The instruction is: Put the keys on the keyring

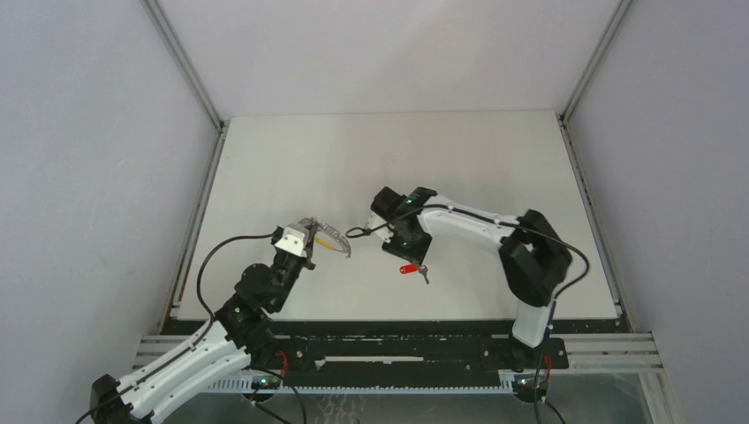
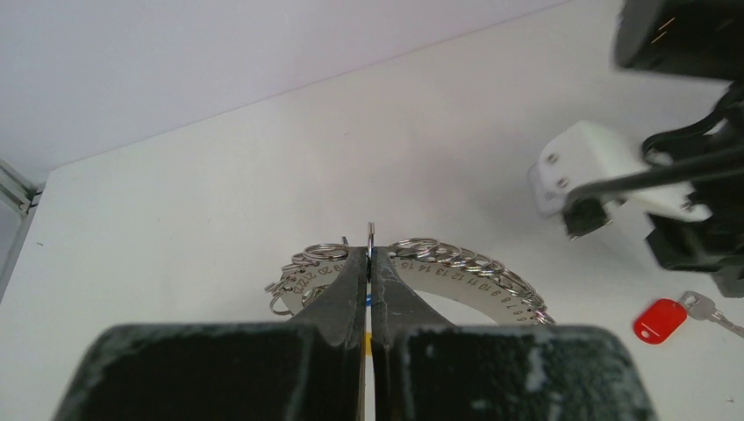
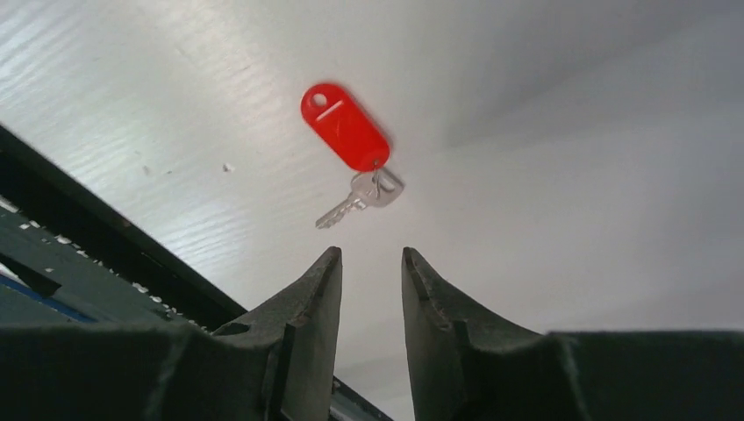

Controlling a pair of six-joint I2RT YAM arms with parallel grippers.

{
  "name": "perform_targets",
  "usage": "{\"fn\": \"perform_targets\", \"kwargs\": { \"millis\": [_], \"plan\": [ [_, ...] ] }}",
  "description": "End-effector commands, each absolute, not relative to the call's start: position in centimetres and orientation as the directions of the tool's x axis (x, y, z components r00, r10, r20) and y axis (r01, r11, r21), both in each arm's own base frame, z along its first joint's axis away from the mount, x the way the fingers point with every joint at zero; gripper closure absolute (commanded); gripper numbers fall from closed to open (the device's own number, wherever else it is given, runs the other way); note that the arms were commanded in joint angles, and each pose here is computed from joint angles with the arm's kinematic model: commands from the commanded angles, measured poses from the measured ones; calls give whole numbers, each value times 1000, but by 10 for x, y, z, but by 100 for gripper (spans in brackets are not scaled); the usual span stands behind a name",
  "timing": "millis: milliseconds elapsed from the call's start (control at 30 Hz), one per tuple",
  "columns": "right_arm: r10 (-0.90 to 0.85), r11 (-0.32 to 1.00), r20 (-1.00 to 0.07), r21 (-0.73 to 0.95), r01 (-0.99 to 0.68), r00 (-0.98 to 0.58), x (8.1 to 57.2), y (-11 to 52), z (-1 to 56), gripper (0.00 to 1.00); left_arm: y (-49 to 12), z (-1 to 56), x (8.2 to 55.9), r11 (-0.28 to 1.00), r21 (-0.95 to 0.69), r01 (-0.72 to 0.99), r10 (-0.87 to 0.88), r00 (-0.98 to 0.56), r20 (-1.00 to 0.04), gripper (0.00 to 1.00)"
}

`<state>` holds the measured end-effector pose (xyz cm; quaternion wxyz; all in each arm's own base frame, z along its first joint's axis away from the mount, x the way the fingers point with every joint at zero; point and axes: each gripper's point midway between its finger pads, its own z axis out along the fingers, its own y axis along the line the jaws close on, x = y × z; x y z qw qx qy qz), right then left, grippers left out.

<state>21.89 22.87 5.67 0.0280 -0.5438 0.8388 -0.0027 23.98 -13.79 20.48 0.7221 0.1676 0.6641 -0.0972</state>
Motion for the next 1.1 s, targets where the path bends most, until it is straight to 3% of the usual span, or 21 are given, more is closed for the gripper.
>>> {"fn": "perform_targets", "kwargs": {
  "millis": [0, 233, 433, 633, 1067],
  "plan": [
    [-841, 485, -299, -49, -873, -450, 227, 245, 82, 68, -138, 219, 240, 931, 69, 358, 17, 145, -989, 100],
    [-653, 602, -583, -13, -799, -483, 228, 252, 87, 67, -140, 219, 239, 928, 66, 367, 12, 146, -989, 100],
    [-499, 661, -734, 21, -750, -461, 236, 247, 82, 69, -143, 219, 239, 922, 65, 381, 8, 148, -989, 100],
    [-445, 664, -756, 81, -744, -480, 235, 246, 67, 73, -143, 220, 238, 921, 65, 384, 6, 152, -988, 100],
    [-447, 698, -694, 125, -705, -565, 234, 241, 38, 77, -146, 219, 238, 914, 74, 398, 13, 154, -988, 100]
  ]
}}
